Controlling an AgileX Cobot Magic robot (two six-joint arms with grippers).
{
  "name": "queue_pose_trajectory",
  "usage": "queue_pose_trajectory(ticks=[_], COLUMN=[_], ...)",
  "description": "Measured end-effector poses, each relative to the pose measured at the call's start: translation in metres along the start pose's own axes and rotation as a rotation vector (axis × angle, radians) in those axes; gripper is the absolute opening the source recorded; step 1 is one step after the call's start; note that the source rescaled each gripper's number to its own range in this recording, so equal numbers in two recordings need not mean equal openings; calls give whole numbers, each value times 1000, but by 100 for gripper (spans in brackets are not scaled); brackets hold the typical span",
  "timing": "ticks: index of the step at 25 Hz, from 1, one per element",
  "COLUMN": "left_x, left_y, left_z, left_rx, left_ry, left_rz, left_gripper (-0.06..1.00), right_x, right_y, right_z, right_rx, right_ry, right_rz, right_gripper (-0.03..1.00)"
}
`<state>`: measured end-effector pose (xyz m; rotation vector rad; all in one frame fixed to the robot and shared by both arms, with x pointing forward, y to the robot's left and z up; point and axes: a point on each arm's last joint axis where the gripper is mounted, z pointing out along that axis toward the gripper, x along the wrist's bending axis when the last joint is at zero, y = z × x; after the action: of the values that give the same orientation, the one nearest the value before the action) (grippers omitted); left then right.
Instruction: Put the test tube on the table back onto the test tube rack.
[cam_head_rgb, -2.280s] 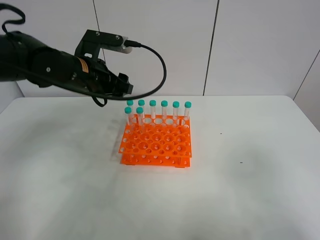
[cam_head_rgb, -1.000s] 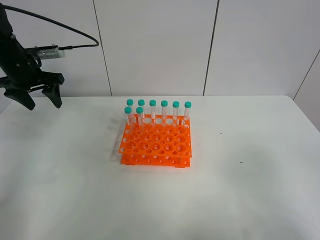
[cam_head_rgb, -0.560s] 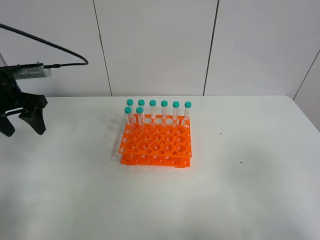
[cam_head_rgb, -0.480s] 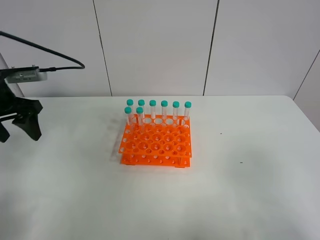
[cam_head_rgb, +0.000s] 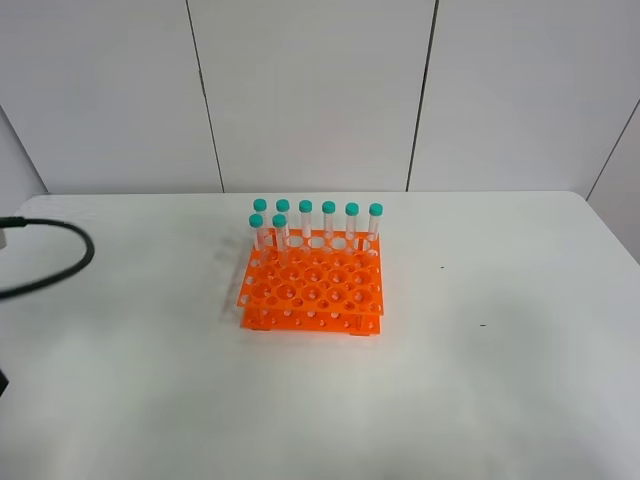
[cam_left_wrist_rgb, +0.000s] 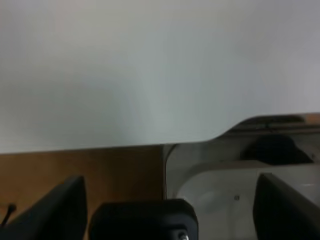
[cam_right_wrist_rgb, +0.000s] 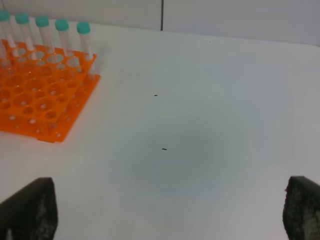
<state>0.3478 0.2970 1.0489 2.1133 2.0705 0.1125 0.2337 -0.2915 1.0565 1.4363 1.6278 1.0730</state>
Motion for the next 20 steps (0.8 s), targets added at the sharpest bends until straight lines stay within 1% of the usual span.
queue_pose_trajectory(ticks=[1, 4, 8, 11, 14, 20], left_x=[0, -1, -3, -3, -4, -5], left_y=[-11, -42, -70, -84, -93, -102], left_z=[1, 1, 1, -5, -8, -10], left_rx=[-25, -191, -398, -519, -585, -653], left_ry=[1, 8, 17, 21, 24, 26], left_rz=[2, 11, 23, 32, 37, 43], left_gripper=[90, 90, 90, 90, 90, 90], right_x=[0, 0, 0, 0, 0, 0], right_y=[0, 0, 0, 0, 0, 0], right_z=[0, 0, 0, 0, 0, 0], right_rx=[0, 0, 0, 0, 0, 0], right_ry=[0, 0, 0, 0, 0, 0], right_rz=[0, 0, 0, 0, 0, 0], right_gripper=[100, 100, 100, 100, 100, 100])
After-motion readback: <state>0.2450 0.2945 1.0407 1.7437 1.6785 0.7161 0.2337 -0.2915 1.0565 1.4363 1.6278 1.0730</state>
